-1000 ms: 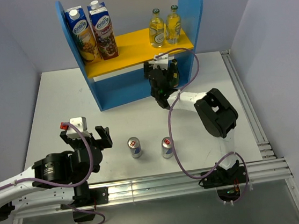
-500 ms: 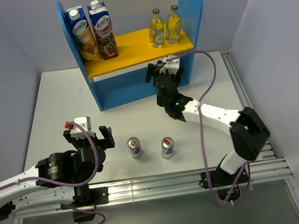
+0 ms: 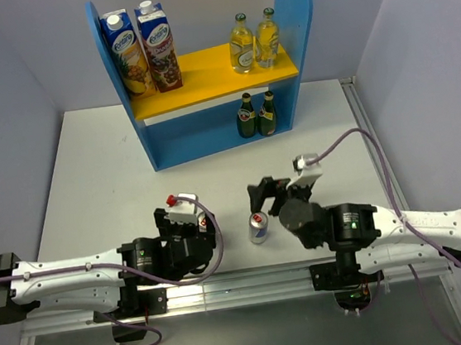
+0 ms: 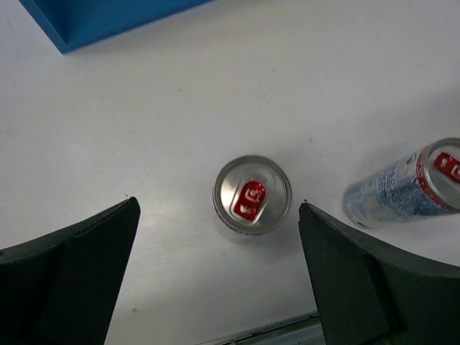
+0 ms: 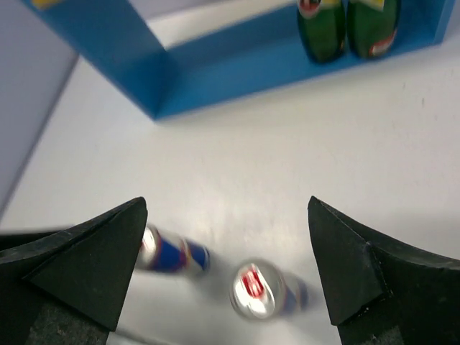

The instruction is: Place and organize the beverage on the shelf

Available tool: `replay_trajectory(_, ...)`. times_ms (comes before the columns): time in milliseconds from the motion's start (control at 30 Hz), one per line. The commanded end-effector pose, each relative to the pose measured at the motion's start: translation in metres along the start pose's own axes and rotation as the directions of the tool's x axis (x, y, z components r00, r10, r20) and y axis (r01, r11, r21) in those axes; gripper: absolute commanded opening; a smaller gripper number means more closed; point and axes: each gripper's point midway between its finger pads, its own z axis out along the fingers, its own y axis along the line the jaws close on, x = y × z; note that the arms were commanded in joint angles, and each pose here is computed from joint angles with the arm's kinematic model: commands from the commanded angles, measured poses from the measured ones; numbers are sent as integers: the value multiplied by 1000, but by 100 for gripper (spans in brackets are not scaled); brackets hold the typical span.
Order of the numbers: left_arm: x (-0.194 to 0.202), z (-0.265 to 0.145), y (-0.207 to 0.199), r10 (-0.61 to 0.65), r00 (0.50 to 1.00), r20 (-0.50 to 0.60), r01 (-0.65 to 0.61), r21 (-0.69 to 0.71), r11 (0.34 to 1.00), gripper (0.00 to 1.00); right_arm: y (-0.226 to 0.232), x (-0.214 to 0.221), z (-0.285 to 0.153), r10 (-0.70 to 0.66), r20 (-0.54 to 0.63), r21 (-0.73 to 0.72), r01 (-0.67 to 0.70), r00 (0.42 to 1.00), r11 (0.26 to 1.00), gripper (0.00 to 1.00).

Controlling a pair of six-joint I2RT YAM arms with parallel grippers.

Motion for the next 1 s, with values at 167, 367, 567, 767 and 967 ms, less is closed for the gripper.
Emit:
replay_trajectory(167, 26, -1, -30, -230, 973, -37, 233, 151, 961, 99, -49, 64, -61, -121, -181, 71, 135, 976, 988, 100)
replay_trajectory(367, 53, 15, -39, -198, 979, -48, 202, 108, 973, 99, -56, 97, -71, -139, -225, 114, 168, 964, 979, 100)
replay_trajectory(567, 73, 29, -42, -163, 986, -37, 165, 81, 983, 99, -49, 147, -72, -69, -307, -13, 68, 949, 998, 100)
replay_trajectory(767, 78, 52, -43, -166, 986, -31, 167, 74, 983, 99, -47, 177, -55, -31, -355, -78, 3, 934, 997, 100)
replay_trajectory(967, 71, 75, -42, -155, 988, 14, 154, 44, 987, 52, -41, 188, -36, -54, -336, -76, 30, 940, 997, 100)
